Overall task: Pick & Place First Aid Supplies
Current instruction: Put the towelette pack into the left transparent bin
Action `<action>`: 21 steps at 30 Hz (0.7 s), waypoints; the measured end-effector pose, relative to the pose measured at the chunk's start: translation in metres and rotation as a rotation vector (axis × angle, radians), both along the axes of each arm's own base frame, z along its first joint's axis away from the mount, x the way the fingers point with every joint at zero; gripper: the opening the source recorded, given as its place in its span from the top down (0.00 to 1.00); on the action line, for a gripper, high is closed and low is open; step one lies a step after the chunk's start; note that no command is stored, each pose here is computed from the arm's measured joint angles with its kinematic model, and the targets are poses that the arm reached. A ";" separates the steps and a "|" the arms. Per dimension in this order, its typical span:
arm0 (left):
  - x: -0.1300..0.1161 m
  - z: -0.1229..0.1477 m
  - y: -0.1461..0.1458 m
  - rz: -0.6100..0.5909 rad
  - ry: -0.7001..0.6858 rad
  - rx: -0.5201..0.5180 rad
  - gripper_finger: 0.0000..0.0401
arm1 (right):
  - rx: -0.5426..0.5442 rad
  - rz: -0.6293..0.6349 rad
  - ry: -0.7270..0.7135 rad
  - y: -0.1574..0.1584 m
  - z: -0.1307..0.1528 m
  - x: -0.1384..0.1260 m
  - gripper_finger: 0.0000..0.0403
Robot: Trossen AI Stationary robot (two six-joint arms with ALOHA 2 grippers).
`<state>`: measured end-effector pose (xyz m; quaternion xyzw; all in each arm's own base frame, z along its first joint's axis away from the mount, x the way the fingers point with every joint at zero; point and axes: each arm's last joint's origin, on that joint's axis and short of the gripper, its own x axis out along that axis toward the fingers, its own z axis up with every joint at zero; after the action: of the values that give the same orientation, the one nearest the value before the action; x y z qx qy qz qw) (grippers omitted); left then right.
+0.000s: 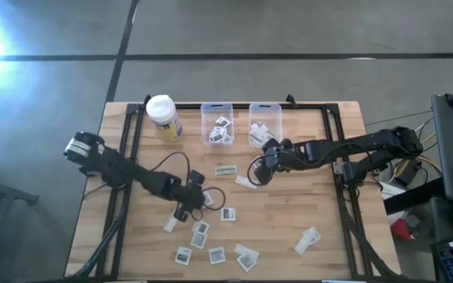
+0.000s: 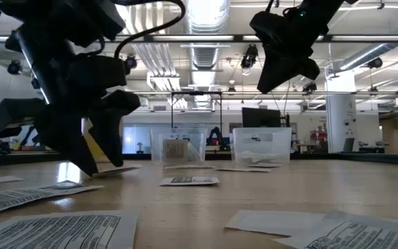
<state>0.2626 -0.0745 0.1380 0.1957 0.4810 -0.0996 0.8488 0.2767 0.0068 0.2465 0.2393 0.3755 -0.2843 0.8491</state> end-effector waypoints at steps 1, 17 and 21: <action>0.000 0.000 0.002 0.009 0.005 -0.014 0.55 | 0.000 0.000 -0.004 0.000 0.000 0.000 0.86; 0.002 -0.002 0.012 0.051 0.022 -0.055 0.89 | 0.001 0.002 -0.007 0.000 0.000 0.001 0.86; 0.002 -0.002 0.011 0.054 0.022 -0.057 0.94 | 0.001 0.002 -0.006 0.000 0.000 0.001 0.86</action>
<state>0.2642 -0.0631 0.1362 0.1573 0.4925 -0.0923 0.8510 0.2774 0.0073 0.2467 0.2403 0.3732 -0.2823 0.8505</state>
